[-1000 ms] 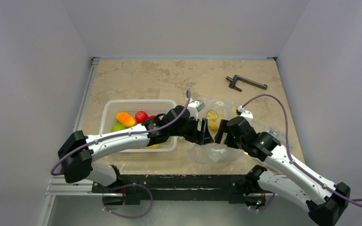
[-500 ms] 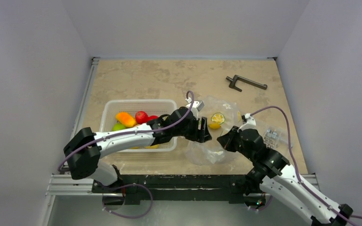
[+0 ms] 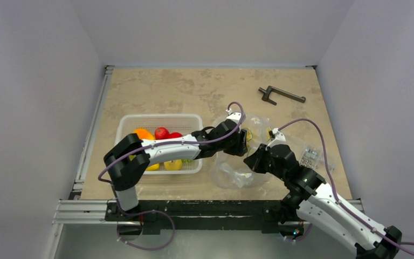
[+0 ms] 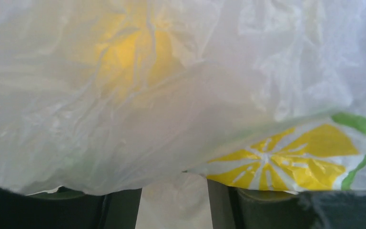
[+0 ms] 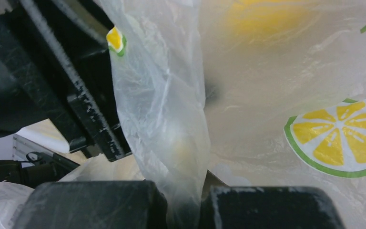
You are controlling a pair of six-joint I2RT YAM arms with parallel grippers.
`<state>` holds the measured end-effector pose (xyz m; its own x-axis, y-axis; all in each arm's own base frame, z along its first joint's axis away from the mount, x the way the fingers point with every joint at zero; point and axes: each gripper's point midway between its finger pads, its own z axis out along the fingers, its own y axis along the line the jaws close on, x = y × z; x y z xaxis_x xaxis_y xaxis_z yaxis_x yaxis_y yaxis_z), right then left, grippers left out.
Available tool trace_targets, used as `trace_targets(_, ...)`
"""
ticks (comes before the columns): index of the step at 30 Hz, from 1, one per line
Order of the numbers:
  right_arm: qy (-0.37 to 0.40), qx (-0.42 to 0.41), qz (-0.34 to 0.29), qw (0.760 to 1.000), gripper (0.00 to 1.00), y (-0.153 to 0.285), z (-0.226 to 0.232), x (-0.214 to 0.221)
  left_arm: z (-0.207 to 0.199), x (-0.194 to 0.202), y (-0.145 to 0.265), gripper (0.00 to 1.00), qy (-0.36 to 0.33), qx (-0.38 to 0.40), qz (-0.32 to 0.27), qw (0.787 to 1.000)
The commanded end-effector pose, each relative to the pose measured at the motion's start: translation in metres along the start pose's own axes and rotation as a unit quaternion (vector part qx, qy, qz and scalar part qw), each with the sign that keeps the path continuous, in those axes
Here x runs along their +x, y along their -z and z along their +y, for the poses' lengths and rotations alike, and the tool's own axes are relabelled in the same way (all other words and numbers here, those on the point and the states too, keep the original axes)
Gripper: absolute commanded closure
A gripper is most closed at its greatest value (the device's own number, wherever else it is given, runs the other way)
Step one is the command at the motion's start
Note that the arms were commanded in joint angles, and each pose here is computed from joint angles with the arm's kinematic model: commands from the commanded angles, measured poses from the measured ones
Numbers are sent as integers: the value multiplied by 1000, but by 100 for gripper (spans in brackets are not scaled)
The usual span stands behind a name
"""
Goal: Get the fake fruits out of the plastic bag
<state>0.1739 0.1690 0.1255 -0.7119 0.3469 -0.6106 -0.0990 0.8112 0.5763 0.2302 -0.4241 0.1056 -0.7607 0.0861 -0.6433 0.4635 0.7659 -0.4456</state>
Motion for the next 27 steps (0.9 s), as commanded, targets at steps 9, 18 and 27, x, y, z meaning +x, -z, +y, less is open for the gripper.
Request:
trace_targets(9, 20, -35, -22, 999, 100, 12, 20, -18, -12, -33, -41, 21, -18, -32, -25, 999)
trace_targets(18, 16, -47, -27, 998, 100, 16, 23, -19, 14, 1, -81, 15, -26, -76, 22, 997)
trace_targets(27, 21, -54, -22, 998, 100, 15, 24, -16, 17, -8, -67, 55, -41, -88, 13, 995)
